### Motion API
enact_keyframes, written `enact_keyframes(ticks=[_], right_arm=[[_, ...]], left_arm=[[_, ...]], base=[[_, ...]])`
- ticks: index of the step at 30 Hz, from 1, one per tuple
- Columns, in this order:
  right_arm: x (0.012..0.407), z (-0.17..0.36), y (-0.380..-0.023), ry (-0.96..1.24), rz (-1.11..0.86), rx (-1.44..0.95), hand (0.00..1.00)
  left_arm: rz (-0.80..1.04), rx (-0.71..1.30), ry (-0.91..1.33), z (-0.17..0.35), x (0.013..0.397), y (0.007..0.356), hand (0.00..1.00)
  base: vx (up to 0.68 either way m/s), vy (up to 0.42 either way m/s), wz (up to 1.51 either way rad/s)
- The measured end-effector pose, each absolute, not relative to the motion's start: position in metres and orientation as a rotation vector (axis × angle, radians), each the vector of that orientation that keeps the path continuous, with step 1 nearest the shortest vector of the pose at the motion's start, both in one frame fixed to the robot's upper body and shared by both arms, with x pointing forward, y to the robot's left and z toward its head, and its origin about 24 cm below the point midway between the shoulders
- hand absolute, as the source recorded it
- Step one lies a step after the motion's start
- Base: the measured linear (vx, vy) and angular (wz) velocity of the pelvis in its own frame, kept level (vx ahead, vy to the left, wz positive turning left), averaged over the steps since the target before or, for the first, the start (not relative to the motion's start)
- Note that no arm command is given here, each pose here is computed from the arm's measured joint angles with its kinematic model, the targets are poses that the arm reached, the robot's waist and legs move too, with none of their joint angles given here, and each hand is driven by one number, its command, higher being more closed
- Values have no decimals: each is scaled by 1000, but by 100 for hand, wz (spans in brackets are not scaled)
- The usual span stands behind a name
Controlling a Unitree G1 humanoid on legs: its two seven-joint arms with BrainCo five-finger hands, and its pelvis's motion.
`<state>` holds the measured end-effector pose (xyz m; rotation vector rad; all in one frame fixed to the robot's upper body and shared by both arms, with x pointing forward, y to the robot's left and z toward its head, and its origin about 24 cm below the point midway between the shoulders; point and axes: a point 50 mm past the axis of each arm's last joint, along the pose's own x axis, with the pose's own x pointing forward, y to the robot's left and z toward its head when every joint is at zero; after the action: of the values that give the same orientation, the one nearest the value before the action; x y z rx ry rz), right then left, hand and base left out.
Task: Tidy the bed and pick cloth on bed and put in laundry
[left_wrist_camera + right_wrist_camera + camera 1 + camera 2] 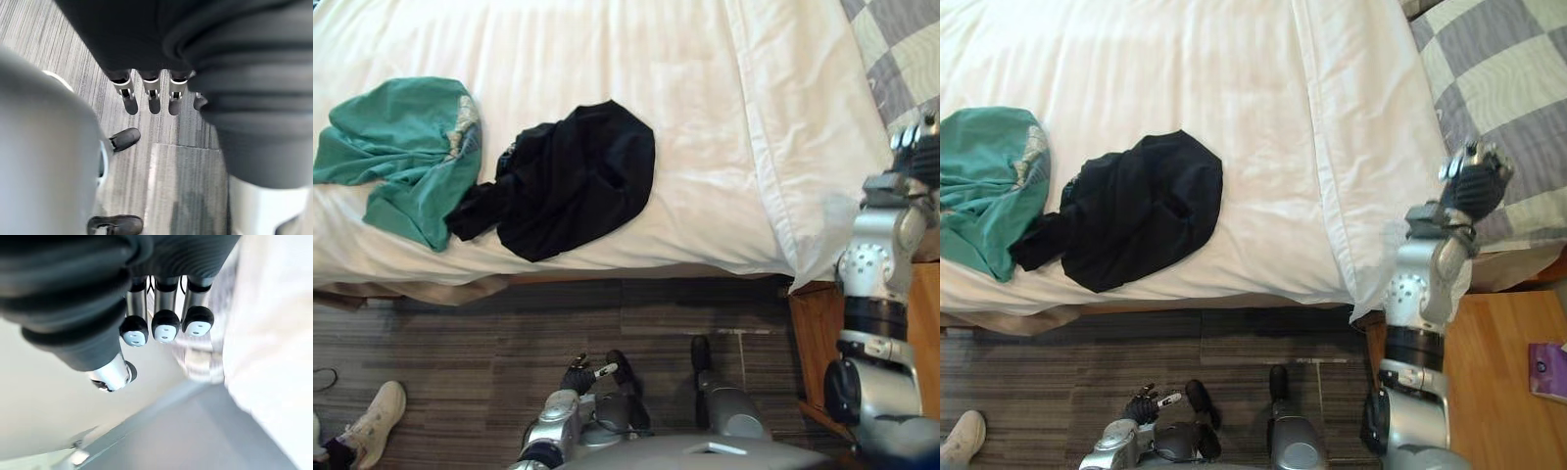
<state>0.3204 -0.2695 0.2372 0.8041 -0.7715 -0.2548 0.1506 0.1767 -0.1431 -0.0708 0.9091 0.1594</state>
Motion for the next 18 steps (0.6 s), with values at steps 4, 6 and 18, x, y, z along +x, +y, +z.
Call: enact_keyframes(ticks=[4,6,18], right_arm=[[313,272,-263,-887,-121,921,100],[308,288,-267,-932,-111,905,100],[284,327,-294,-1088,-152,966,100]], left_arm=[[171,-90,869,-138,160,177,0],[167,-99,847,-134,167,174,0],[149,-189,729,-114,201,159,0]], base=[[-16,-1,0],[4,-4,2],[16,-16,8]])
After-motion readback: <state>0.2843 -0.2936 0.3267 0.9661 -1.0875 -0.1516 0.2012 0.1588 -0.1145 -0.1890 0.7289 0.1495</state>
